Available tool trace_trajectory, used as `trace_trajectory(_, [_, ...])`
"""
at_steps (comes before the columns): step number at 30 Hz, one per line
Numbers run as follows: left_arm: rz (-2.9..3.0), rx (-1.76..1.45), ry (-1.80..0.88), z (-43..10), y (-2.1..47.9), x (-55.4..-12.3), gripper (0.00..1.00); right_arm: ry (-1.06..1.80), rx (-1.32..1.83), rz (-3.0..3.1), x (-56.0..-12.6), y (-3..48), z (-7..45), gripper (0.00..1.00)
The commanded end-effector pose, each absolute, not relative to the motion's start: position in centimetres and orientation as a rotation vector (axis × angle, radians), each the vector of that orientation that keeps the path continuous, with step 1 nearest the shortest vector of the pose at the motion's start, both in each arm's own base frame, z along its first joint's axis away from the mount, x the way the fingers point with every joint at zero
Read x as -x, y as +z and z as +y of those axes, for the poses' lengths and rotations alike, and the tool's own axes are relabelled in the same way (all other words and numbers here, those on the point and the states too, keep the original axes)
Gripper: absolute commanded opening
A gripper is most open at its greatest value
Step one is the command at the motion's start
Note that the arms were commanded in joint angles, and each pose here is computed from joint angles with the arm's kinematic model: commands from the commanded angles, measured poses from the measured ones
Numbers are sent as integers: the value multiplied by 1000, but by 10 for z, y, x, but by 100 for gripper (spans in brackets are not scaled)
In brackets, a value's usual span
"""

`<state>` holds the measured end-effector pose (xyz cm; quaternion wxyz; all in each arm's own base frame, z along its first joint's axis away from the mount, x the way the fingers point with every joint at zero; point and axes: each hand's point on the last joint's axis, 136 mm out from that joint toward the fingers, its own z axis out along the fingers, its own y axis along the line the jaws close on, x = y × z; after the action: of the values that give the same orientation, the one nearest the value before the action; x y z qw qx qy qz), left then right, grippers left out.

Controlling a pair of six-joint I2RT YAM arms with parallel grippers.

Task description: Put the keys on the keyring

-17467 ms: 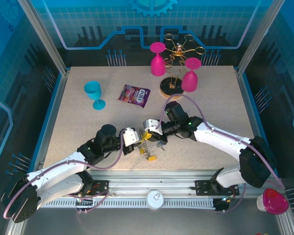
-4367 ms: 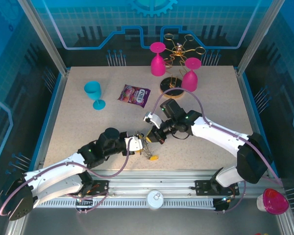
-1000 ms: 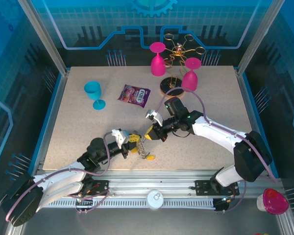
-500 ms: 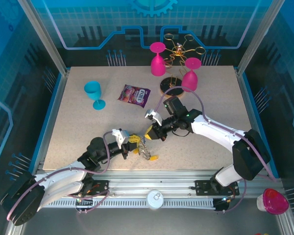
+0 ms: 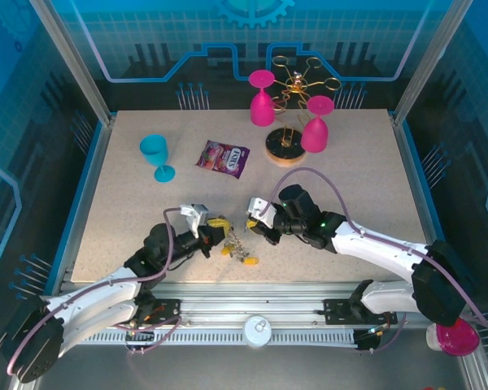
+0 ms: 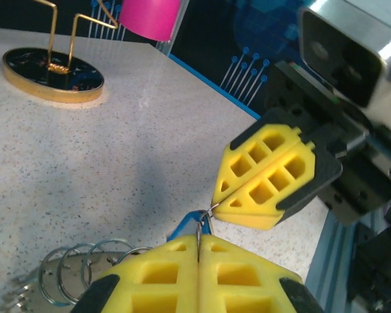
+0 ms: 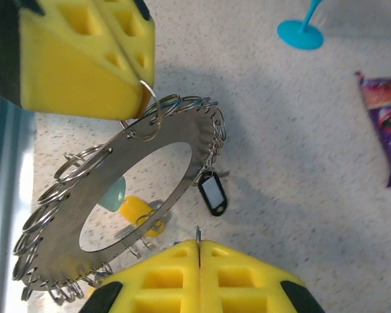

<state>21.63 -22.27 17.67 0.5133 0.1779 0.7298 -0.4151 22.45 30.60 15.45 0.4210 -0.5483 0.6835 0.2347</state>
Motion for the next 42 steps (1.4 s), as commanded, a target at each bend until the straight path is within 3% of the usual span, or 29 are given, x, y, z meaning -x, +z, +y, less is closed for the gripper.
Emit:
trace_trajectory(1, [1799, -275, -1070, -218, 190, -222, 0, 522, 1393, 1488, -233, 182, 322, 0])
trace_trajectory(13, [1837, -192, -1201, -222, 196, -215, 0, 403, 1444, 1337, -228, 192, 330, 0])
trace_trajectory(42, [1861, -150, -1236, -225, 201, -218, 0, 284, 1578, 1237, -214, 177, 348, 0])
